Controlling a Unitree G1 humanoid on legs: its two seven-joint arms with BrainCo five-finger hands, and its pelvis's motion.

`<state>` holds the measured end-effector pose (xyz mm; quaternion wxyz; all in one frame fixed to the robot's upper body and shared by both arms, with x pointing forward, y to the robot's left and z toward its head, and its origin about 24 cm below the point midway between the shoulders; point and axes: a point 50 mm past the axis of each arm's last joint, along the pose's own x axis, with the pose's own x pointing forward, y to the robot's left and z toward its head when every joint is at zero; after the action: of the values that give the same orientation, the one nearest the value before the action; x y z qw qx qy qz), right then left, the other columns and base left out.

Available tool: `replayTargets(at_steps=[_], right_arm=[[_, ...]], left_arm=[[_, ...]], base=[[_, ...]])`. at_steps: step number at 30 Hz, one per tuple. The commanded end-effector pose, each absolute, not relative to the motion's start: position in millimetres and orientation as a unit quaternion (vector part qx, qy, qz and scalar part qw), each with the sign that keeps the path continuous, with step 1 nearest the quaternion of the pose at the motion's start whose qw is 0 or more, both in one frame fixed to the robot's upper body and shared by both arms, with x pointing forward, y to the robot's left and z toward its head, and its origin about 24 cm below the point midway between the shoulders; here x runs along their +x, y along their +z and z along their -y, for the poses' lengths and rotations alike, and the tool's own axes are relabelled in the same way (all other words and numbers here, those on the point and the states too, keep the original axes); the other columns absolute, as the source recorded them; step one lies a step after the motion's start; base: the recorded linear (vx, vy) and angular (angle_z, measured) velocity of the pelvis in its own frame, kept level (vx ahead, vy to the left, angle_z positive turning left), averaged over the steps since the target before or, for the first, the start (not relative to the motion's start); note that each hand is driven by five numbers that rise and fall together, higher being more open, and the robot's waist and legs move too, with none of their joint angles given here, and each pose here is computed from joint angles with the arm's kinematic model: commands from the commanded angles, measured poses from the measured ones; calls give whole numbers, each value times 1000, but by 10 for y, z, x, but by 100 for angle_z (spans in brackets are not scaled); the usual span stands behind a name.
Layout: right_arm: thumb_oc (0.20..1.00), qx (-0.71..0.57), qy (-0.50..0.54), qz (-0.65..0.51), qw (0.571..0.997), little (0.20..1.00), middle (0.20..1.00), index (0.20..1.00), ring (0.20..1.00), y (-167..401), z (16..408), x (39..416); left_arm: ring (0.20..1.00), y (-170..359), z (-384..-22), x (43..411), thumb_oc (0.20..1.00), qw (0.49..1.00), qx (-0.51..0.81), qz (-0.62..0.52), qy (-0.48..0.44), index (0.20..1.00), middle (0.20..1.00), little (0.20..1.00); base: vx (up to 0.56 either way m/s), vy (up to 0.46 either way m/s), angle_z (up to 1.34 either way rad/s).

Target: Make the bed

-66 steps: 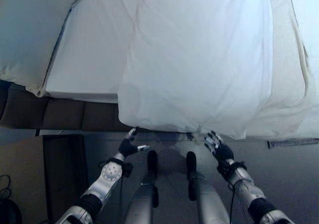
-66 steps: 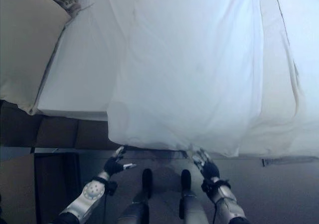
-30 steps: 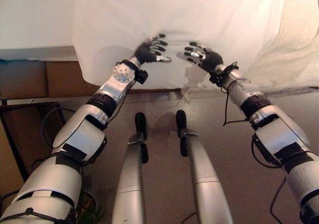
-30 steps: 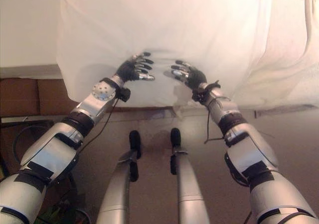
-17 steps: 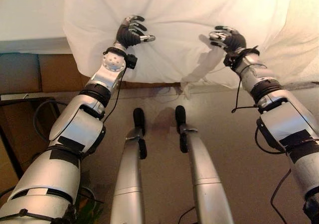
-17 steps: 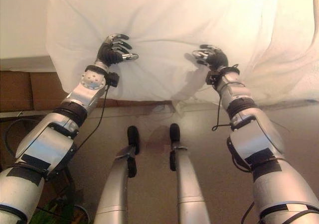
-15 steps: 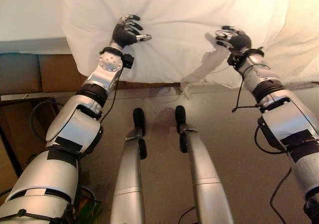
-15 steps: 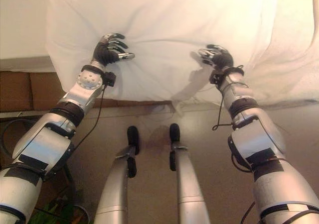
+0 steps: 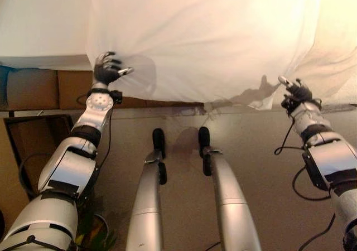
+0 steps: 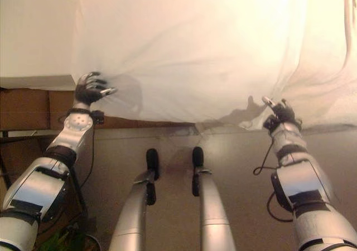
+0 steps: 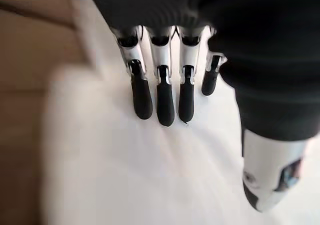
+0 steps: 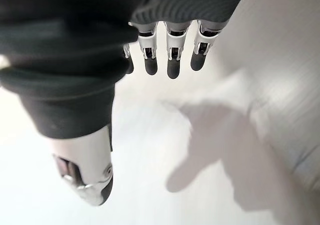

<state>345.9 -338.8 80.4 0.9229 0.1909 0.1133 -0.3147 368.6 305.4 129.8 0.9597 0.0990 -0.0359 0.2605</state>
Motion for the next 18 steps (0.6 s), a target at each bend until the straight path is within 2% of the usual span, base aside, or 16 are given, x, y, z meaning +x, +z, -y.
replayTargets(at_steps=[1,5,11,18], right_arm=[[1000,189,-365,-116,904,1000,1000,1000,1000,667,3648,3210],[1000,220,-384,-149,884,1000,1000,1000,1000,111,3553,2889],[1000,213,-320,-172,907,1000,1000,1000,1000,-363,3110,2703],[1000,133,-223,-257,931,1000,1000,1000,1000,-747,2600,2515]], left_arm=[[1000,912,-3238,3479,1000,950,58,-24,305,1000,1000,1000],[1000,253,-3026,3221,1000,953,38,-107,281,1000,1000,1000],[1000,-441,-2478,2861,1000,967,14,-198,163,1000,1000,1000],[1000,-989,-2094,2382,1000,944,-12,-323,69,1000,1000,1000]], base=[[76,-12,14],[114,17,14],[120,77,9],[102,96,-5]])
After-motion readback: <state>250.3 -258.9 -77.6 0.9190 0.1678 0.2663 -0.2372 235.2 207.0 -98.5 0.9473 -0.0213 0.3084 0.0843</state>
